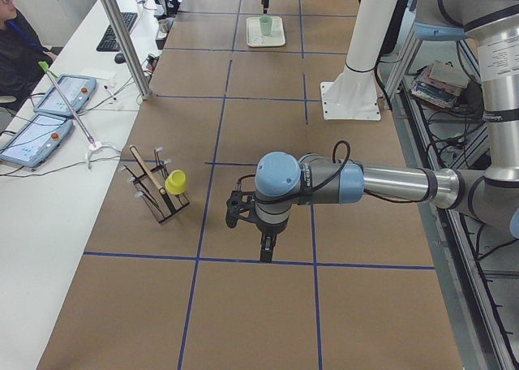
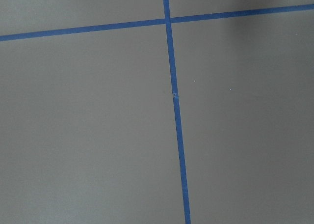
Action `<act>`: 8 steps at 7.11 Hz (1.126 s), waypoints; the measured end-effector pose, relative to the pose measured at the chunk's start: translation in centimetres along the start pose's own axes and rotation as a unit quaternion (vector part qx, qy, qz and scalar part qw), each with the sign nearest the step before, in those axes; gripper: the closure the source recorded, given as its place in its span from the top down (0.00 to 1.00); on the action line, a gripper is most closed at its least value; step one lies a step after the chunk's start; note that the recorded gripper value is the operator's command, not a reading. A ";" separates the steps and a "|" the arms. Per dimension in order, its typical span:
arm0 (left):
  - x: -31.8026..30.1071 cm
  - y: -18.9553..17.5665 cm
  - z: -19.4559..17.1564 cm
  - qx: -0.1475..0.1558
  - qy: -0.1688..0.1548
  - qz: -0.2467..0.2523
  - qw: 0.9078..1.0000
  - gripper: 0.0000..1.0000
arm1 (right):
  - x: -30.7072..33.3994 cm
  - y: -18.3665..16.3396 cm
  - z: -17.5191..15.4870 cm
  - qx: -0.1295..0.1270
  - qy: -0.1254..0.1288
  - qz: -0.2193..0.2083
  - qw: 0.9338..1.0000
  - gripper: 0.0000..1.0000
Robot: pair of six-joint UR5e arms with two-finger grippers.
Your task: Left arm grabs green cup and hands to right arm on tray
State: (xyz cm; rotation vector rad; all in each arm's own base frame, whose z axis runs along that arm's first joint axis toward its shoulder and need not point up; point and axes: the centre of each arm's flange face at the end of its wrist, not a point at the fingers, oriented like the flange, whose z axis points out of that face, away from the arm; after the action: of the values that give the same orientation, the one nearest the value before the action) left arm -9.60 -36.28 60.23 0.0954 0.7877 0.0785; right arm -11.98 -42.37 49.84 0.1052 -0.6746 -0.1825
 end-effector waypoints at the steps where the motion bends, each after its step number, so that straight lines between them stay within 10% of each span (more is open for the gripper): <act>1: 0.0 -0.1 0.0 0.003 -0.001 0.002 1.000 1.00 | 3.8 0.7 -2.1 -0.010 0.014 -0.028 0.999 1.00; 8: -0.5 0.6 0.4 -0.001 -0.003 0.001 1.000 1.00 | 18.2 11.3 -4.4 -0.037 -0.034 0.010 0.999 1.00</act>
State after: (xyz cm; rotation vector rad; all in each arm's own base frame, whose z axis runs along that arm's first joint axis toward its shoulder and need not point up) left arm -9.66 -35.77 60.92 0.0941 0.7824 0.0807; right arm 6.22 -34.79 59.30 0.0221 -0.7347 -0.1927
